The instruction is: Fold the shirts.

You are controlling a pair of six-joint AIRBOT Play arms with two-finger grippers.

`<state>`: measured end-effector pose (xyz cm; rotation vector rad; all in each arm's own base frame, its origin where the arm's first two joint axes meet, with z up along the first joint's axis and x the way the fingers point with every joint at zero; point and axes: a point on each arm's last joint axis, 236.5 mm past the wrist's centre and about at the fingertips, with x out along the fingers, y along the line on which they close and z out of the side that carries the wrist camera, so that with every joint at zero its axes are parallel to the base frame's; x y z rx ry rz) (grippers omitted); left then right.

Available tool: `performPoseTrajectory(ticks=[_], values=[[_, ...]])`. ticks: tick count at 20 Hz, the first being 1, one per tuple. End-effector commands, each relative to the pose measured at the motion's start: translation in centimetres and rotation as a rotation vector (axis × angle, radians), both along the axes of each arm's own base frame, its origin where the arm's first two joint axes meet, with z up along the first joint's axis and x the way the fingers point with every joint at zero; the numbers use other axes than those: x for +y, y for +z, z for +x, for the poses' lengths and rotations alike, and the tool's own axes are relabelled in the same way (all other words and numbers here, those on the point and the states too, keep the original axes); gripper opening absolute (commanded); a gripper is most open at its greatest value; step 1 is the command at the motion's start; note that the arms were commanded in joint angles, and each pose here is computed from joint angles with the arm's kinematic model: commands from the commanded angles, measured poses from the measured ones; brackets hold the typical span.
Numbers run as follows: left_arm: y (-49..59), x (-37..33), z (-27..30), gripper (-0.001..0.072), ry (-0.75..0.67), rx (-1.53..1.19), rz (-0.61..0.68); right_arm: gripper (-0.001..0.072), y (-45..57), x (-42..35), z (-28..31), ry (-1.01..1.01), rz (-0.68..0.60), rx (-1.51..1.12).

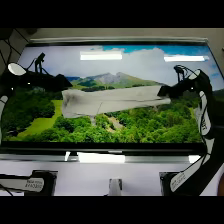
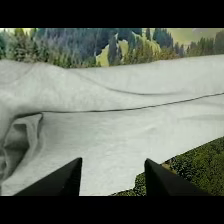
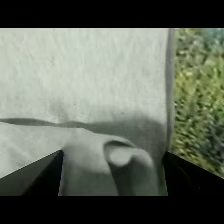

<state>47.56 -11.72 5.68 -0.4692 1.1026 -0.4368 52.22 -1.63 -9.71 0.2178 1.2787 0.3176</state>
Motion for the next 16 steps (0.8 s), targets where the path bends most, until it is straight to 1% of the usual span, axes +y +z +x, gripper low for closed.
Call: performPoseTrajectory(ticks=[1,2,3,4,5,6,8,9,12,16], values=[[2.4,-2.1,-0.8,0.0448,-0.062,-0.067,0.005,0.0691,-1.7,3.4,-1.1,-0.011,0.119,0.090],[2.6,-2.8,-1.0,0.0448,-0.081,-0.075,0.007,0.0681,-1.9,4.0,-1.5,-0.002,0.127,0.109],[2.5,-3.5,-1.3,0.0448,-0.097,-0.074,0.007,0.0572,-2.0,4.4,-1.6,0.005,0.130,0.117],[2.4,-4.2,-1.5,0.0448,-0.112,-0.071,0.006,0.0297,-1.9,5.1,-1.8,0.016,0.139,0.123],[2.2,-5.1,-1.8,0.0448,-0.131,-0.066,0.005,0.0044,-1.3,5.8,-2.0,0.019,0.171,0.130],[1.9,-6.0,-2.1,0.0424,-0.149,-0.060,0.004,0.0035,-0.3,6.8,-2.0,0.034,0.216,0.123],[0.7,-8.7,-2.5,0.0078,-0.193,-0.048,0.001,0.0033,3.6,8.5,-1.7,0.083,0.288,0.050],[-0.1,-10.8,-2.6,0.0039,-0.215,-0.043,-0.012,0.0033,6.3,8.9,-1.4,0.095,0.301,0.000],[-3.1,-18.4,-3.3,0.0038,-0.246,-0.001,-0.124,0.0033,14.5,10.6,-3.0,0.174,0.277,-0.120],[-7.3,-27.6,-4.8,0.0038,-0.175,0.144,-0.347,0.0034,23.0,14.3,-9.5,0.355,0.214,-0.177]])
